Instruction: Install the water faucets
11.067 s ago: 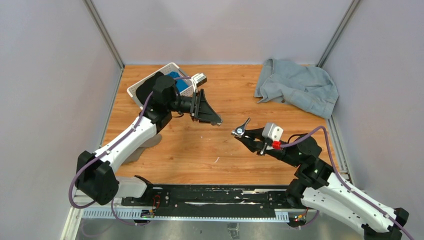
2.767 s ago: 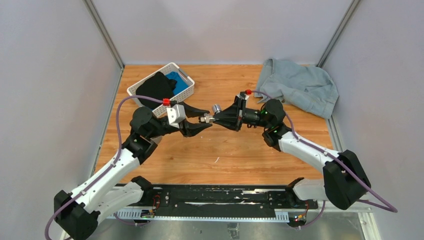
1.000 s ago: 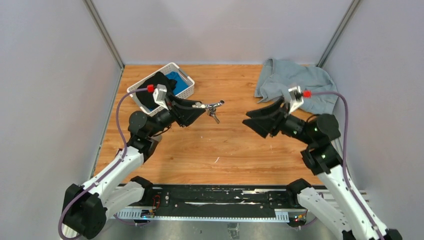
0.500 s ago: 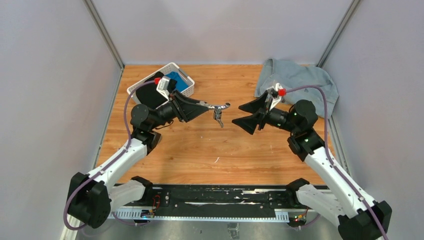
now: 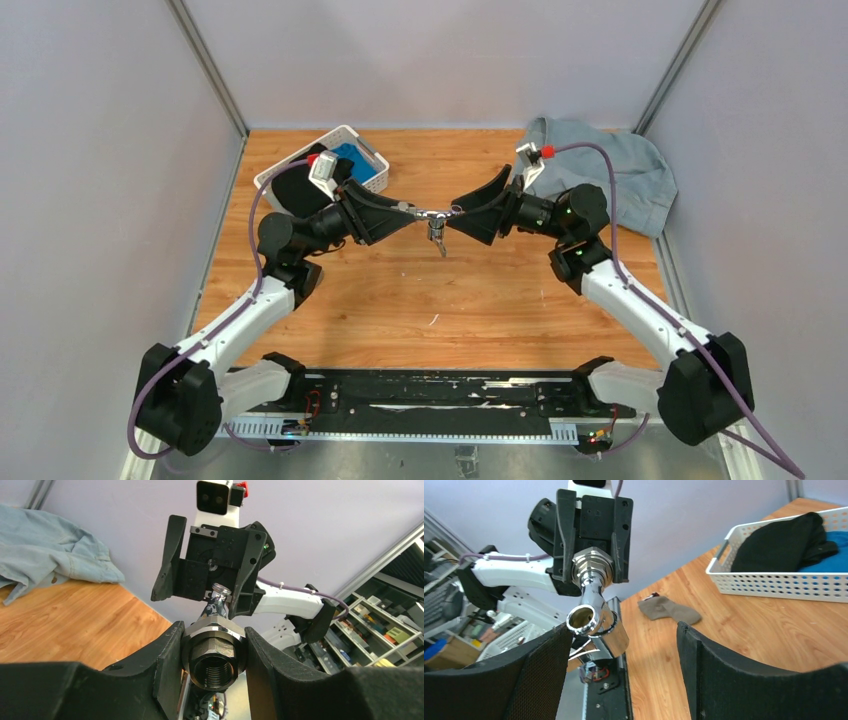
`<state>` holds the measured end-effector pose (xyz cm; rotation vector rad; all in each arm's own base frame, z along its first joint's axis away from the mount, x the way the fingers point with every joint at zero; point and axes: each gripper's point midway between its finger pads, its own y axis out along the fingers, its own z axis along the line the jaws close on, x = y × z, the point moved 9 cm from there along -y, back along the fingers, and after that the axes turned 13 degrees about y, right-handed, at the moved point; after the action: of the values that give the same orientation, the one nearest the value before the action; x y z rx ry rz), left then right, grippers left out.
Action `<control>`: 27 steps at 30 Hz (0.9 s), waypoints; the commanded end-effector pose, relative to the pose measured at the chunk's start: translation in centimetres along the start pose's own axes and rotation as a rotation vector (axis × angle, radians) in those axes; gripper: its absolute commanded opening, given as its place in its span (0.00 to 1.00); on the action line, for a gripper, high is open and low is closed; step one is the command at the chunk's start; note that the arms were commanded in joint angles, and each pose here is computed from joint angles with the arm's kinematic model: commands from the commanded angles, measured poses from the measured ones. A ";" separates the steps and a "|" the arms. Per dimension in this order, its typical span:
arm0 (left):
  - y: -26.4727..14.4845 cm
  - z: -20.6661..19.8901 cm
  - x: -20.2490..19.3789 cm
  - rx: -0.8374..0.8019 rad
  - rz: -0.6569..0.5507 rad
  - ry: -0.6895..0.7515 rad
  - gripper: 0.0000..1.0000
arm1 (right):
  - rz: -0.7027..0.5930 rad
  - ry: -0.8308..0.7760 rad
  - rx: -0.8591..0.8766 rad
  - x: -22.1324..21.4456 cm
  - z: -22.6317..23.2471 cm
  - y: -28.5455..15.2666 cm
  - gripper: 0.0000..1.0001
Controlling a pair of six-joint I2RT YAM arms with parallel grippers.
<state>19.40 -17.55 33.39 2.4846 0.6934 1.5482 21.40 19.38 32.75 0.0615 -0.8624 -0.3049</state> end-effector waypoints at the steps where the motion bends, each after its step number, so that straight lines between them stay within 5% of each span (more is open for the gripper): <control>1: 0.1 -0.9 1.2 -0.052 -0.053 0.057 0.00 | -0.020 0.049 0.136 0.4 1.8 1.2 0.75; 27: -0.1 2.1 0.3 0.183 -0.087 0.045 0.00 | 0.116 0.265 0.341 -3.3 5.5 2.2 0.83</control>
<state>20.17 -17.54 33.04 2.5234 0.8042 1.5272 18.54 23.00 32.45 0.2944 -0.6063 -0.1407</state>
